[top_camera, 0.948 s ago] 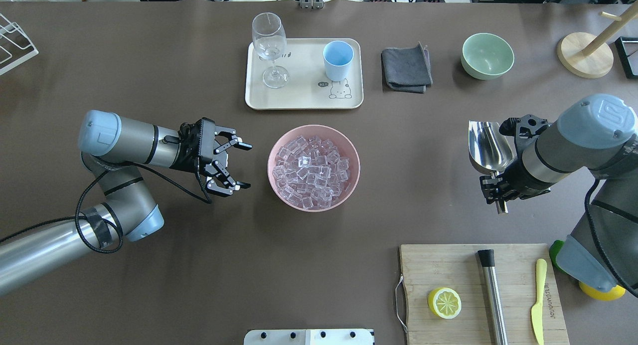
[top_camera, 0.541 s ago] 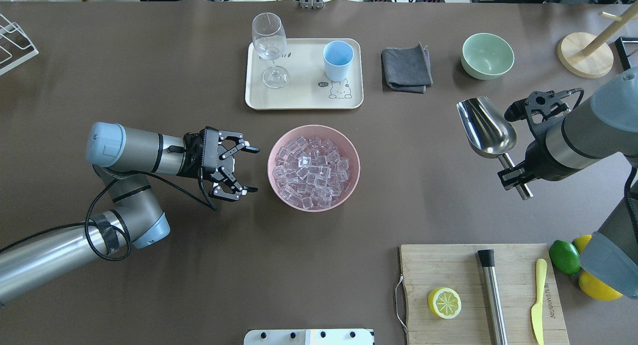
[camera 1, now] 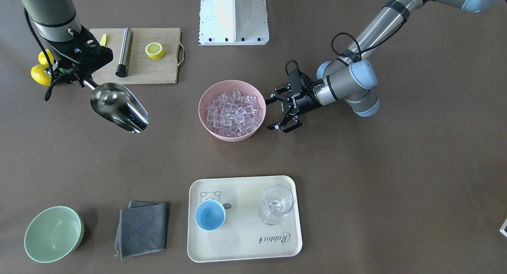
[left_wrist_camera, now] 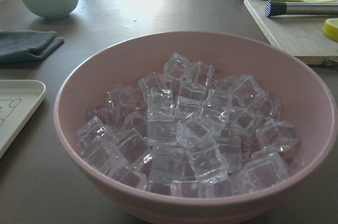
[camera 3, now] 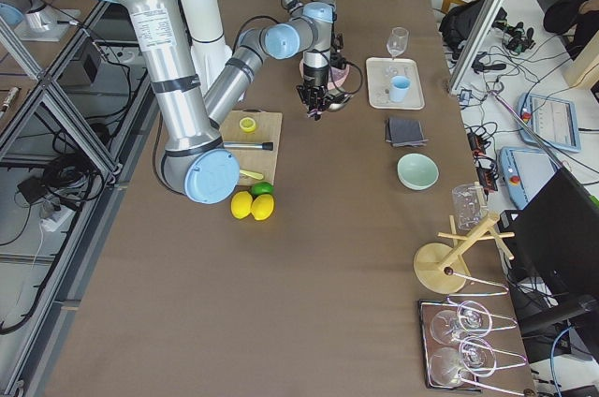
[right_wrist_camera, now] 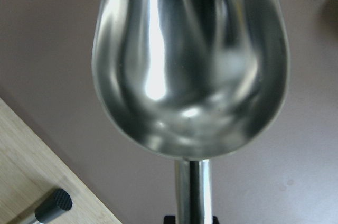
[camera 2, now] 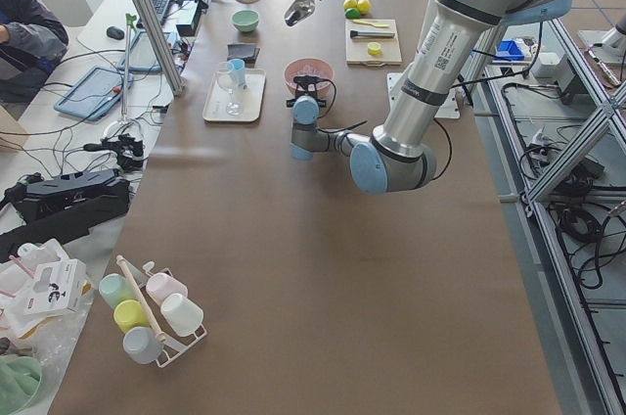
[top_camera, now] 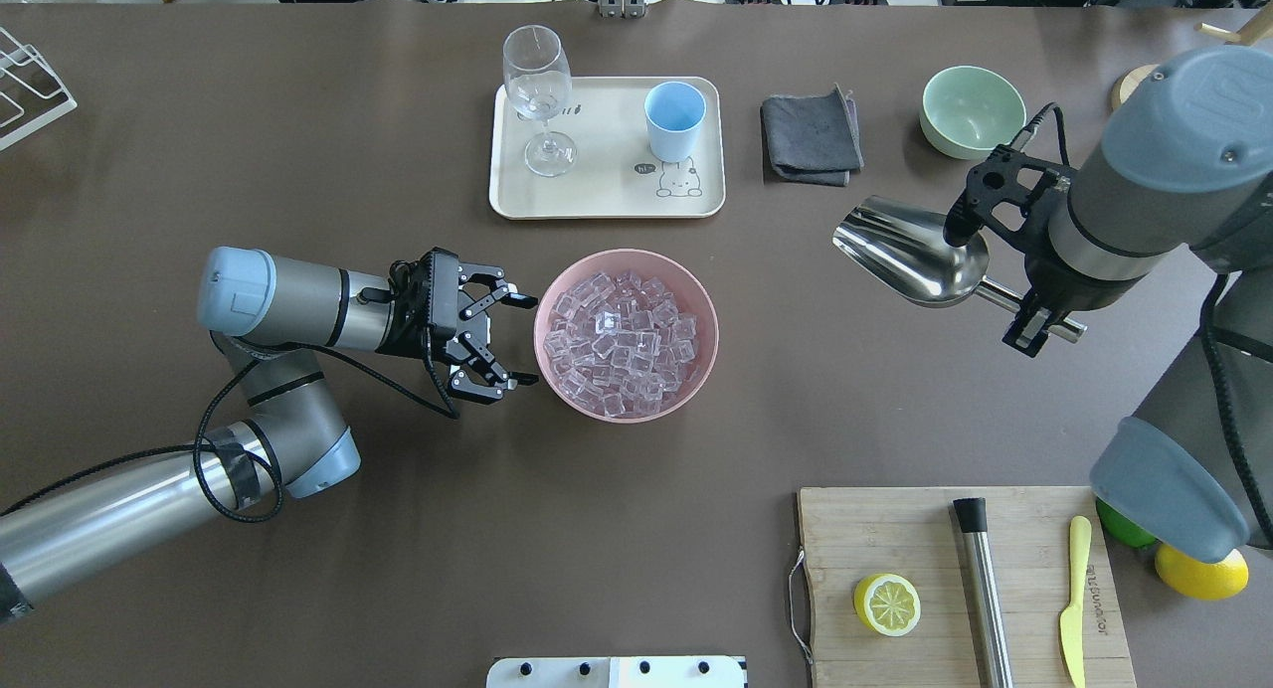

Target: Put ice in cup with scoop

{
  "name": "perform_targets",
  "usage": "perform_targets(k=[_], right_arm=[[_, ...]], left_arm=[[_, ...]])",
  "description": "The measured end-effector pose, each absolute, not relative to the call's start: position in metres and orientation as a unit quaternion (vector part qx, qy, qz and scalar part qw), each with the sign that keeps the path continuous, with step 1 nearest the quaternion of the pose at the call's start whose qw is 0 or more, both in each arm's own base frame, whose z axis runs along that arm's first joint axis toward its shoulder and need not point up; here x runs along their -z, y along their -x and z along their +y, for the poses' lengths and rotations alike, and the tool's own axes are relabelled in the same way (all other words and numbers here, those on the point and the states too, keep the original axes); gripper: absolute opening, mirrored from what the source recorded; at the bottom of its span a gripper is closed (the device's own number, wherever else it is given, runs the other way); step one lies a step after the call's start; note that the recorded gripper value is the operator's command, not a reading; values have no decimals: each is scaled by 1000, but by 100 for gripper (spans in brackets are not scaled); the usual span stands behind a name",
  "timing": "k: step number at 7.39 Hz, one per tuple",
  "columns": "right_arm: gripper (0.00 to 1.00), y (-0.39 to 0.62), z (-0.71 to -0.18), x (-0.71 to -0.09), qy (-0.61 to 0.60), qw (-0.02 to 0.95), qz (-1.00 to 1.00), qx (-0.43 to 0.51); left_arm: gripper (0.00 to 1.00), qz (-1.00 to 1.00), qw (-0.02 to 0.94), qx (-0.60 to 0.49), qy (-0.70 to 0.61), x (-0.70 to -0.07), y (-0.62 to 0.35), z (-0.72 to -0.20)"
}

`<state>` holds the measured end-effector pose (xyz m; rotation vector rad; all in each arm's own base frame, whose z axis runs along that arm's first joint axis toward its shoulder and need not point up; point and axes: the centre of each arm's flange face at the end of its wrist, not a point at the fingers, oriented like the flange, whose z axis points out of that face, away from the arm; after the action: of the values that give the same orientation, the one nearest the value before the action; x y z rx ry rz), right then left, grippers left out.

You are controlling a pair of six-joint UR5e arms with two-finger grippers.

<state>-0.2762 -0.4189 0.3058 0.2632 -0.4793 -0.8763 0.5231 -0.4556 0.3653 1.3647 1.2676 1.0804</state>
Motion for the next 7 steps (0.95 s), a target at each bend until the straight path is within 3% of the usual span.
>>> perform_targets(k=[4,7], right_arm=[[0,283,-444,-270,-127,781,-125,598],[0,317,-478,-220,-92,745,-90,655]], left_arm=[[99,520,477,-438,-557,-350,-546,-444],[99,519,480,-438,-555,-348,-549,-443]])
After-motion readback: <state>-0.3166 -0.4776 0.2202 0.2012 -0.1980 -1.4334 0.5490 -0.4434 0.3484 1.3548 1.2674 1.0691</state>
